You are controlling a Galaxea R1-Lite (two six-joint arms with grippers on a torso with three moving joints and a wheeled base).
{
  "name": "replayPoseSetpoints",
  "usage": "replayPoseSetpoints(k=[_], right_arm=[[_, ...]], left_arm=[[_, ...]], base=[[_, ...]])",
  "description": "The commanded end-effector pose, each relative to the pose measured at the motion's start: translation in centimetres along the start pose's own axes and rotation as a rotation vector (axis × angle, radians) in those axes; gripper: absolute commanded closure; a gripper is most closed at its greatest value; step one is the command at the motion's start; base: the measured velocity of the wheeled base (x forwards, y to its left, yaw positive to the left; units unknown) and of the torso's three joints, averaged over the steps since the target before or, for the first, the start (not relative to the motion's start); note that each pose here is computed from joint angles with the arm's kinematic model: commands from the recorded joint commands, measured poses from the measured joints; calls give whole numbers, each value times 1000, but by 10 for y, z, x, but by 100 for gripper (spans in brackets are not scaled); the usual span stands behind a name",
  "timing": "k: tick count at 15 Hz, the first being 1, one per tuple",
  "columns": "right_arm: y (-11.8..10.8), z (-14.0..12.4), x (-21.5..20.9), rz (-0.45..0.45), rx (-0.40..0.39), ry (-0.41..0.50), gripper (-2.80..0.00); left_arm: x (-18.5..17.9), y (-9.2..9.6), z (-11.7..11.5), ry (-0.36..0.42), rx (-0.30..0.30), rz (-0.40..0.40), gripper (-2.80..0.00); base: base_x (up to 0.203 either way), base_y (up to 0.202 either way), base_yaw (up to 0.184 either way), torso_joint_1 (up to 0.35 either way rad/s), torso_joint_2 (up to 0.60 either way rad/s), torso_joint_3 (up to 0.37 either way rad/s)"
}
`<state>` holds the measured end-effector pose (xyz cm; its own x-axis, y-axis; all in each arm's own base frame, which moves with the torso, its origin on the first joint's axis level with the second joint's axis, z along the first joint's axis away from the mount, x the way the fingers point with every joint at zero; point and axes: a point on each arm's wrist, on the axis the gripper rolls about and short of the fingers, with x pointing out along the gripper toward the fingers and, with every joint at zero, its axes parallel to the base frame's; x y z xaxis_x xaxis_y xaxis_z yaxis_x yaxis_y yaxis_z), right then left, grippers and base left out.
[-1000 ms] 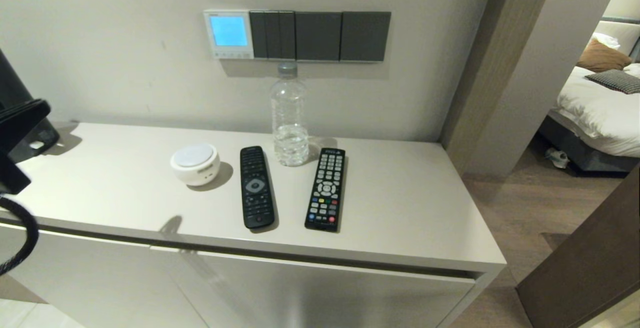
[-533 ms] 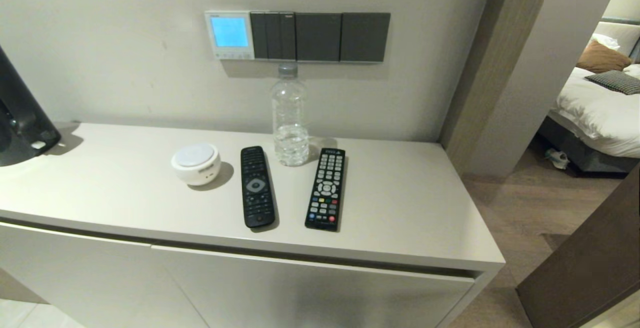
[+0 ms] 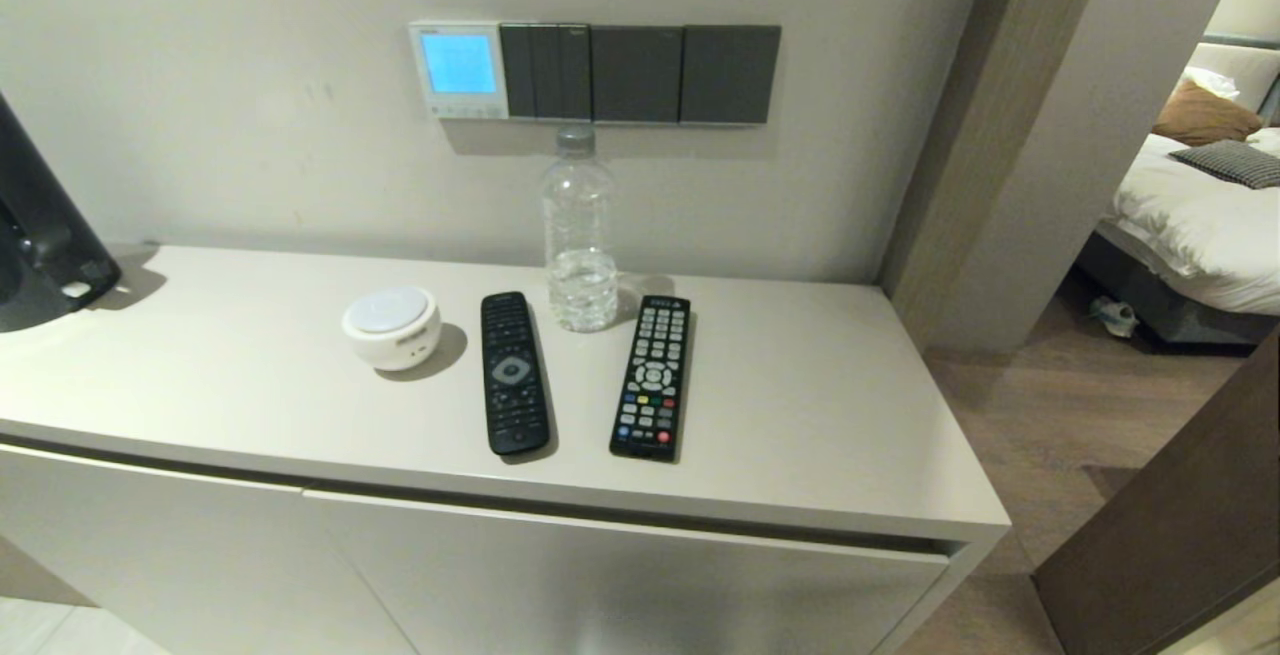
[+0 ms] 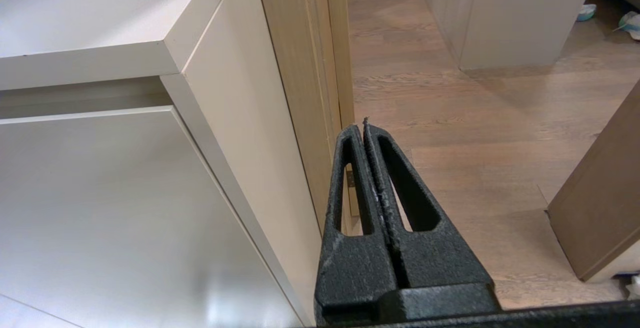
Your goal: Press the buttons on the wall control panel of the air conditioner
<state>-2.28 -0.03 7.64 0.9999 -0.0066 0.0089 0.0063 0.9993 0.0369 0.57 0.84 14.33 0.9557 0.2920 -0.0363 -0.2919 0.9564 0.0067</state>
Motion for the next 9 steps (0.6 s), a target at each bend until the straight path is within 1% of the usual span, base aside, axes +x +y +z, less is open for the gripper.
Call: replayPoseSetpoints(k=[1,4,7,9], right_arm=[[0,0,0,0,0,3,0],[0,0,0,0,0,3,0],[0,0,0,0,0,3,0],[0,0,0,0,0,3,0]], left_arm=[[2,1,-12,43,-4,81,0],[2,3,-22,72,11,172,0],[-4,6,-26,46,8,247,0],[-12,8,-33,34,32,278,0]], base=[[0,0,0,0,0,0],[0,0,0,0,0,0],[0,0,0,0,0,0],[0,0,0,0,0,0]])
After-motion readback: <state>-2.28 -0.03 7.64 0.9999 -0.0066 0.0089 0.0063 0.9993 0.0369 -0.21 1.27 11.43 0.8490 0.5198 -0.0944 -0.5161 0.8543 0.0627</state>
